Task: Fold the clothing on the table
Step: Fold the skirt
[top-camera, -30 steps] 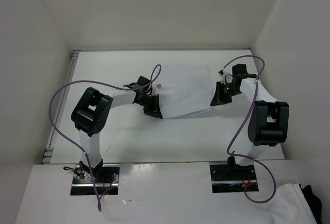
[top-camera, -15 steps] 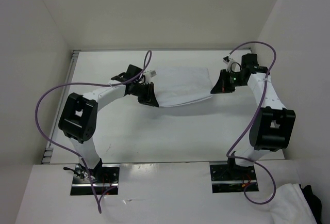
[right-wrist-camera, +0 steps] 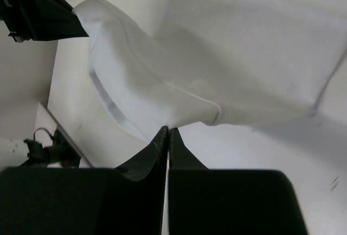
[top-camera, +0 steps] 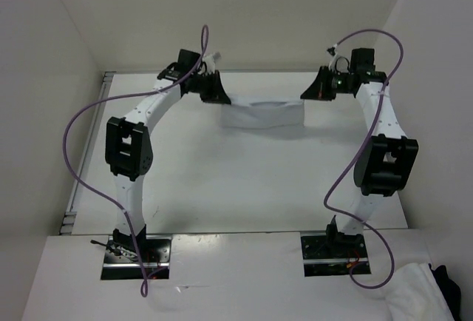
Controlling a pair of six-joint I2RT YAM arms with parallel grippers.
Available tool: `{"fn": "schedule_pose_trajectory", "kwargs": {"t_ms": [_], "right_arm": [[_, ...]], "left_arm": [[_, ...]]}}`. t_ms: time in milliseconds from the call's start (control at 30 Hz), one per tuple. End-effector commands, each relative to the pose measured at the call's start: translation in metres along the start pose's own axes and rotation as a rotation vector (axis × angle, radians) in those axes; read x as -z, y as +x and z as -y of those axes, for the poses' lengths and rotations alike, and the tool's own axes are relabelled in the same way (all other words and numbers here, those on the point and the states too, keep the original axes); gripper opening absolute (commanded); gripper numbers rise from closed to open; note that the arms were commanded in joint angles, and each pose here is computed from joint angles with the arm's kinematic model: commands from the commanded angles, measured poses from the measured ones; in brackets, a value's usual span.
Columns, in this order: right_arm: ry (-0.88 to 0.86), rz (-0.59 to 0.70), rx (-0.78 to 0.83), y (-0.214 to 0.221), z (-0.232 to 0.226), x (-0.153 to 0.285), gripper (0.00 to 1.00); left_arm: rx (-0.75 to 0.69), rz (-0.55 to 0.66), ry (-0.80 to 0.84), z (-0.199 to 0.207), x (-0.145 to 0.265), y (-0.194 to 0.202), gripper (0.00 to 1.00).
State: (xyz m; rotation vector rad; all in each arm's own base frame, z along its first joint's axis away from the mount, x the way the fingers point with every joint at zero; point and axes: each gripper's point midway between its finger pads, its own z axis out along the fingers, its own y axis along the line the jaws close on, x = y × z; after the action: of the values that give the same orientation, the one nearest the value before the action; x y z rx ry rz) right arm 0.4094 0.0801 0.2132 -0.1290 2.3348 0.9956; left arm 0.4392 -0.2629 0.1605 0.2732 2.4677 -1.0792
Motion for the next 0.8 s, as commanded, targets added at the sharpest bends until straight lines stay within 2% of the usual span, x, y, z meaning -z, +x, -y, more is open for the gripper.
{"fn": "schedule_pose_trajectory", "kwargs": {"t_ms": [0,67,133,167,267,300,367,400,500,533,633,767], "right_arm": [[-0.056,0.241,0.219,-0.089,-0.043,0.031,0.0],[-0.066,0.368,0.309,-0.117,-0.072,0.059,0.0],[-0.081,0.397,0.34,-0.114,-0.086,0.07,0.0],[-0.089,0.388,0.335,-0.108,-0.087,0.07,0.0],[-0.093,0.297,0.305,-0.068,-0.071,0.056,0.0],[-0.086,0.222,0.235,-0.038,-0.056,0.043,0.0],[-0.063,0.155,0.233,-0.007,-0.043,0.037,0.0],[-0.044,0.07,0.155,0.025,-0.027,0.028,0.0],[-0.019,-0.082,0.081,0.084,-0.009,0.022,0.0],[-0.004,-0.111,0.107,0.096,-0.005,0.024,0.0],[0.032,-0.211,0.116,0.132,0.0,0.033,0.0],[0.045,-0.191,0.168,0.126,-0.002,0.043,0.0]], "left_arm": [[-0.082,0.17,0.028,0.02,0.032,-0.074,0.01],[-0.137,0.265,0.031,0.04,0.052,-0.096,0.01],[-0.182,0.322,0.026,0.056,0.075,-0.101,0.01],[-0.179,0.305,0.018,0.053,0.077,-0.086,0.01],[-0.176,0.254,-0.012,0.043,0.07,-0.049,0.02],[-0.154,0.196,-0.034,0.031,0.062,-0.015,0.02],[-0.116,0.144,-0.051,0.018,0.06,0.021,0.06],[-0.051,0.054,-0.07,-0.005,0.048,0.063,0.09],[0.009,-0.051,-0.053,-0.014,0.044,0.118,0.14],[0.052,-0.098,-0.046,-0.019,0.044,0.144,0.16],[0.07,-0.138,-0.031,-0.016,0.049,0.17,0.21],[0.064,-0.135,-0.007,-0.006,0.055,0.167,0.36]]}}
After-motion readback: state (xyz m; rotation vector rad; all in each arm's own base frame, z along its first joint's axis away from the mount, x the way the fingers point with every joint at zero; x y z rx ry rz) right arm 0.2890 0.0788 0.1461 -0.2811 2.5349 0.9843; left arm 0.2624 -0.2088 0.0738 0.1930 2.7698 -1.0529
